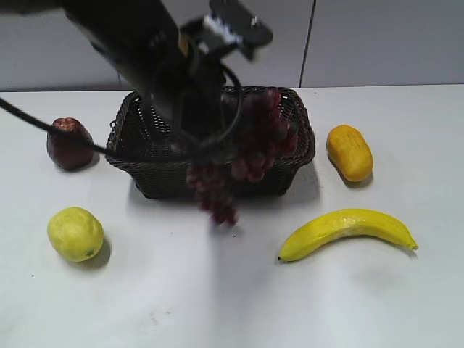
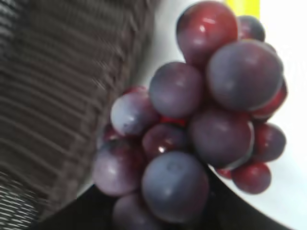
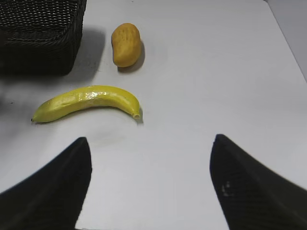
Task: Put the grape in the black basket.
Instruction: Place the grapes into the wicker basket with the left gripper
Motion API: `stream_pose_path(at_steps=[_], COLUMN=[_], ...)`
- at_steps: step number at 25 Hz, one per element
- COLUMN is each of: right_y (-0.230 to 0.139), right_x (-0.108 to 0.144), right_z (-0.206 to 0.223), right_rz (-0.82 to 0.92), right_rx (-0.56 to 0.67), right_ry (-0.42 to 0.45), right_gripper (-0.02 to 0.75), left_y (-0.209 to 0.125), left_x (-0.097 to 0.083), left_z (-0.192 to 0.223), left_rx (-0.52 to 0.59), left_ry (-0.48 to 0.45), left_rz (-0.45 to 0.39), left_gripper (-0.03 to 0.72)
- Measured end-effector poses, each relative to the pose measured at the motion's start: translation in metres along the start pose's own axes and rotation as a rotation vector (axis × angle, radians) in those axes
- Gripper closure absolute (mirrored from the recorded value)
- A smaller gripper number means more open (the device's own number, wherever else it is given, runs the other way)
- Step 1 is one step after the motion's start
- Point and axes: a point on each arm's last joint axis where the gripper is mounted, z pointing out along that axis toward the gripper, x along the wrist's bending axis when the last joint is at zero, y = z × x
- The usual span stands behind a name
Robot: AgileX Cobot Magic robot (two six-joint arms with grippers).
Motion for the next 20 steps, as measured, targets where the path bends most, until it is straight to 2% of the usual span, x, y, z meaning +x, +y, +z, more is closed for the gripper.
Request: stream_pose_path(at_steps=[5,11,15,20], right_y=[0.000,0.000,0.000,0.000], right_x=[0.000,0.000,0.000,0.000], right_z=[0.000,0.000,0.000,0.000], right_rz=[0.000,0.000,0.000,0.000], right_rx=[0.000,0.000,0.000,0.000], right_ry=[0.000,0.000,0.000,0.000], right_gripper=[0.153,0.153,0.153,0.153], left_y=[0.039,0.058,0.051,0.032], left_x=[0.019,0.063,0.097,0.129], left_z=[-0.061,-0.089,-0.079,-0.029], left_rx=[-0.222,-0.489,-0.515,-0.385], left_ry=[0.129,0.311,0.383,0.374], left_rz=[0.037,-0.009,-0.063,-0.124], left_gripper=[0.435,0.437,0.437,0.440])
